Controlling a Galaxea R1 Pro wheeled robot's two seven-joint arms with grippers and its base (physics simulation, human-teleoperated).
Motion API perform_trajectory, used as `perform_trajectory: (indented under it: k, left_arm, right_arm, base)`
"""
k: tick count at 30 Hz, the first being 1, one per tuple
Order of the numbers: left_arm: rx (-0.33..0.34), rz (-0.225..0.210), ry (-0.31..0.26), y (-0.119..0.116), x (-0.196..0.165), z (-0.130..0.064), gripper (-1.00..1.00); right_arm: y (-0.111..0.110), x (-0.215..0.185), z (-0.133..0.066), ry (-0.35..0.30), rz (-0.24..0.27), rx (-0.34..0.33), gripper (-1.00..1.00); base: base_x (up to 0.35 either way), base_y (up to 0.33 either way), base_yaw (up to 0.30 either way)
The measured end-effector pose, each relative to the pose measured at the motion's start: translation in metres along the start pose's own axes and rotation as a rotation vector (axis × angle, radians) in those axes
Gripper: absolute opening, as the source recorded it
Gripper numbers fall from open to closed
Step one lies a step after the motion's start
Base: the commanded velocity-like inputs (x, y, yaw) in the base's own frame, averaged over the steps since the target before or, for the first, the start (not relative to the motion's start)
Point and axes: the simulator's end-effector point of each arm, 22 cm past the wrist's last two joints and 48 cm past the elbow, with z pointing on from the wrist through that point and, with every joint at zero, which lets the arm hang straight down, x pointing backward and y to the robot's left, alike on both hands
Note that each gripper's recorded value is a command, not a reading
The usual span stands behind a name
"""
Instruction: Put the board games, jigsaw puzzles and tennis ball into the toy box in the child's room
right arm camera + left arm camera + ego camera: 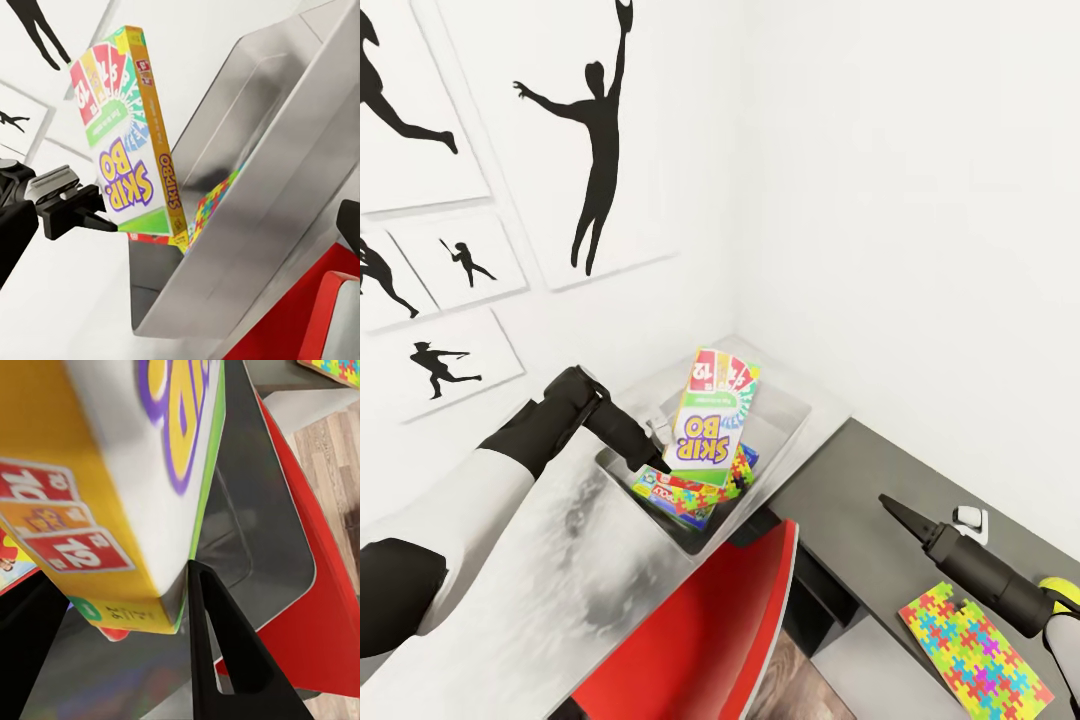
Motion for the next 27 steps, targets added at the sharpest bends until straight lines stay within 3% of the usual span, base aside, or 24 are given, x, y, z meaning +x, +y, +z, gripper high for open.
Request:
perform_trajectory:
  k: [21, 22, 27]
  left_arm:
    - [-0.002, -0.003, 0.004, 0.0000, 0.0004, 0.0008, -1.00]
    - [-0.002, -0.003, 0.004, 0.0000, 0.0004, 0.0008, 1.00]
    - [0.001, -0.001, 0.003, -0.0014, -0.0012, 0.0019, 1.00]
  right_arm:
    - [0.0003, 0.0006, 0.0005, -0.001, 0.002, -0.001, 1.00]
    - [0.0003, 0.0006, 0.0005, -0.001, 0.002, -0.001, 1.00]
    - [0.0003, 0.0005, 0.0005, -0.001, 0.002, -0.001, 1.00]
  base:
    - [0.000, 0.000, 0.000]
    - [0.000, 0.000, 0.000]
    - [0.000, 0.000, 0.000]
